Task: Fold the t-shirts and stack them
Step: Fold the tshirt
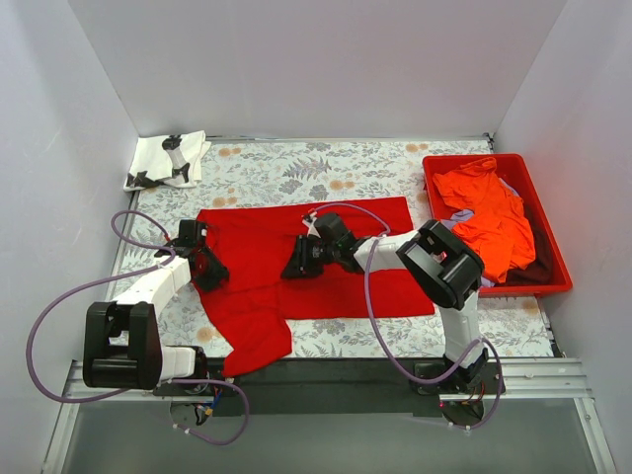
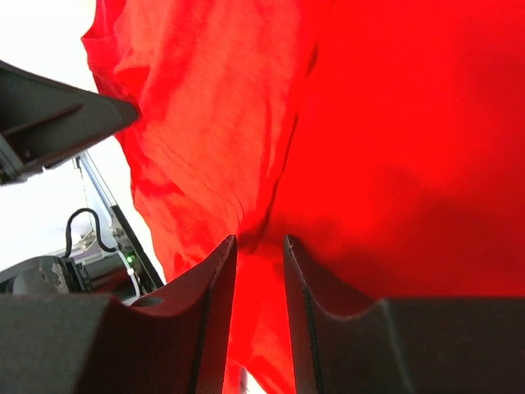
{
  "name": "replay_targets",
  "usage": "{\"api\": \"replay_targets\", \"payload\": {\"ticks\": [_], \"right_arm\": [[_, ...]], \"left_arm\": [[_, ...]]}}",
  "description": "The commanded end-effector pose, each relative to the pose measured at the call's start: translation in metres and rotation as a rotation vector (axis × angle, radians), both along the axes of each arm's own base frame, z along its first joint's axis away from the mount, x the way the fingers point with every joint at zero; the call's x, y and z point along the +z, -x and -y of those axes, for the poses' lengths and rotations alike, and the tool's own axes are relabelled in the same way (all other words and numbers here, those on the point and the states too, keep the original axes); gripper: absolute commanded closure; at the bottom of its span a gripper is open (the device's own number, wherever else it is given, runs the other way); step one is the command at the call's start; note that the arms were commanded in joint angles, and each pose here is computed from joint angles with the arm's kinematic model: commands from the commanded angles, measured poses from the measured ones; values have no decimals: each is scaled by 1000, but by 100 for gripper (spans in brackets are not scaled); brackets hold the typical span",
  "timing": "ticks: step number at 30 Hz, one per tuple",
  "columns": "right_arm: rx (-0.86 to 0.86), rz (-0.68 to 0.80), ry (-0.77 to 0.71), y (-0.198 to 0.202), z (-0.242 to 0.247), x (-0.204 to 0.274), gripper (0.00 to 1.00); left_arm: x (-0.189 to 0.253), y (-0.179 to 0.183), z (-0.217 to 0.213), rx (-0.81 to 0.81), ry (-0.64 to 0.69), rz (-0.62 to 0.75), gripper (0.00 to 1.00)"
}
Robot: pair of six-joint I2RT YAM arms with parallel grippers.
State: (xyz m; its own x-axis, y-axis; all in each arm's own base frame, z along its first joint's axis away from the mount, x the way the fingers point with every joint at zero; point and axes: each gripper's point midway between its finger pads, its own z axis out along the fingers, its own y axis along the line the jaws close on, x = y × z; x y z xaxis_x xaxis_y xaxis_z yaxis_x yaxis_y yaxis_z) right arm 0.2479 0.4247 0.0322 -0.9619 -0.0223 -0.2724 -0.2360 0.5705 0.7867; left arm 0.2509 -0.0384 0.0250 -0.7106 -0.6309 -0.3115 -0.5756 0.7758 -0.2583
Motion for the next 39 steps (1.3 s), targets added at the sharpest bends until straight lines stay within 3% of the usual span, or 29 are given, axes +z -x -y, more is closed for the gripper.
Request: {"api": "replay_targets", "payload": {"ticks": [1, 4, 17, 21, 30, 39], "right_arm": [[-52, 23, 63, -5, 29, -12, 63], [-68, 11, 96, -2, 49, -23, 62], [49, 184, 105, -6, 69, 30, 60], [-22, 282, 235, -35, 111, 37, 60], [-256, 324, 485, -92, 239, 20, 60], [-343, 288, 608, -137, 290, -13, 60]], "left_arm": [[-1, -1, -2, -6, -6, 6, 73], [-2, -1, -2, -3, -10, 2, 73], [12, -8, -11, 41, -50, 45, 65], [14, -17, -20, 82, -91, 50, 65], [10, -55, -40, 149, -154, 28, 66], [-22, -93, -53, 166, -202, -64, 67]]}}
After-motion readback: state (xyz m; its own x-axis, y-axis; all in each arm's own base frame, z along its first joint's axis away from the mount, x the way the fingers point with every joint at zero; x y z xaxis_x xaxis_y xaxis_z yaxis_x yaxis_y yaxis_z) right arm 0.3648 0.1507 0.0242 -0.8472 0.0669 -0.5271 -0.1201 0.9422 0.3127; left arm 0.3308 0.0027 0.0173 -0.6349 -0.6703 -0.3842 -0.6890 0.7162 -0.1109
